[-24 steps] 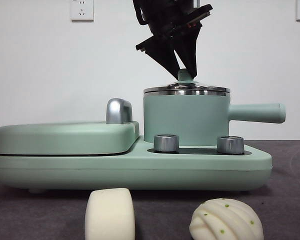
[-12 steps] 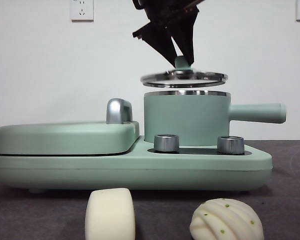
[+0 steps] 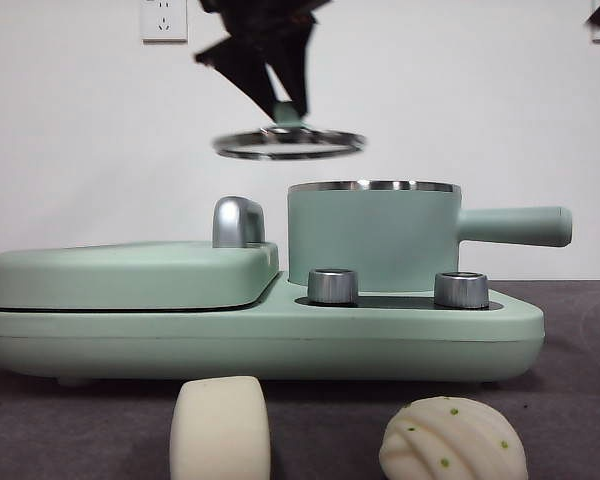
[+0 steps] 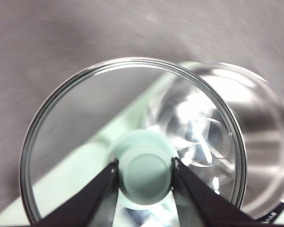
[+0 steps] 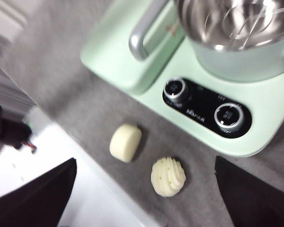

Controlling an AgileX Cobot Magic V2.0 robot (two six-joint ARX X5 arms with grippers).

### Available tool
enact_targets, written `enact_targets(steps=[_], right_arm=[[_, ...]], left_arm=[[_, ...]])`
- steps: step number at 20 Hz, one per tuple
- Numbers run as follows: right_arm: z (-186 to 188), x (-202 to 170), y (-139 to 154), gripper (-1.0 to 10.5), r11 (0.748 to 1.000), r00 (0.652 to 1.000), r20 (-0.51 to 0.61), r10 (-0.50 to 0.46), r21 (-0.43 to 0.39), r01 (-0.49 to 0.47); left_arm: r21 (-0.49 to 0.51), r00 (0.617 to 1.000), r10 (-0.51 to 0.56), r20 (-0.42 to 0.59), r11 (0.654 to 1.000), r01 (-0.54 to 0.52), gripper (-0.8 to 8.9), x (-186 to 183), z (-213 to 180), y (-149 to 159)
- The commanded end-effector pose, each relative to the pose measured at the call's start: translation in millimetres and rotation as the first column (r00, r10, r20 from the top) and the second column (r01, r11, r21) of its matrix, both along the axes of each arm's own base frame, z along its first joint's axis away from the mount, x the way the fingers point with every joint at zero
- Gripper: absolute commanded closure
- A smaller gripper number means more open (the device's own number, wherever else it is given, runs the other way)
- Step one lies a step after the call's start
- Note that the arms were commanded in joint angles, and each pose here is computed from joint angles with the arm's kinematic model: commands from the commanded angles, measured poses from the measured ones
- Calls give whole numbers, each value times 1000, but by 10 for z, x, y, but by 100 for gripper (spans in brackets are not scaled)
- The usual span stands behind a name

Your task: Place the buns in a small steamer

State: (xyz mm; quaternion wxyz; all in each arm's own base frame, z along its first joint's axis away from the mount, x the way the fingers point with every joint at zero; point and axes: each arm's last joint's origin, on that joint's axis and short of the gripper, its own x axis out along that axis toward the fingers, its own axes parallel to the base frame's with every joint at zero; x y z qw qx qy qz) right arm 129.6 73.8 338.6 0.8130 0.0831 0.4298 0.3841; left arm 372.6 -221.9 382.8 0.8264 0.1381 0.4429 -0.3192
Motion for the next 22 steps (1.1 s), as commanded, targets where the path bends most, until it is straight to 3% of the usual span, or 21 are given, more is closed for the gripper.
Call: enact_targets(steps=[1,5,12,17,22], right_arm=[[3,81,300,480,997,998,-44,34,-63,-37],[-175,152,931,480,972,988,-119,97,-203,-120],[-776,166,1760,480,924,960,-238,150,-311,-221],[-1207,184,2092,480,890,946,-278,169,-368,-268],[-1540,212,2206,520,851,939,-318,128,-452,-269]], left_arm=[[-35,997,55,52,998,-53,699,4,212,224],[-32,987,162,18,986,-162,699,140,203,574],[-21,968,250,1,968,-250,699,256,191,931],[-21,962,272,1,962,-272,699,285,191,1023],[-24,961,277,5,961,-277,699,295,194,1045]])
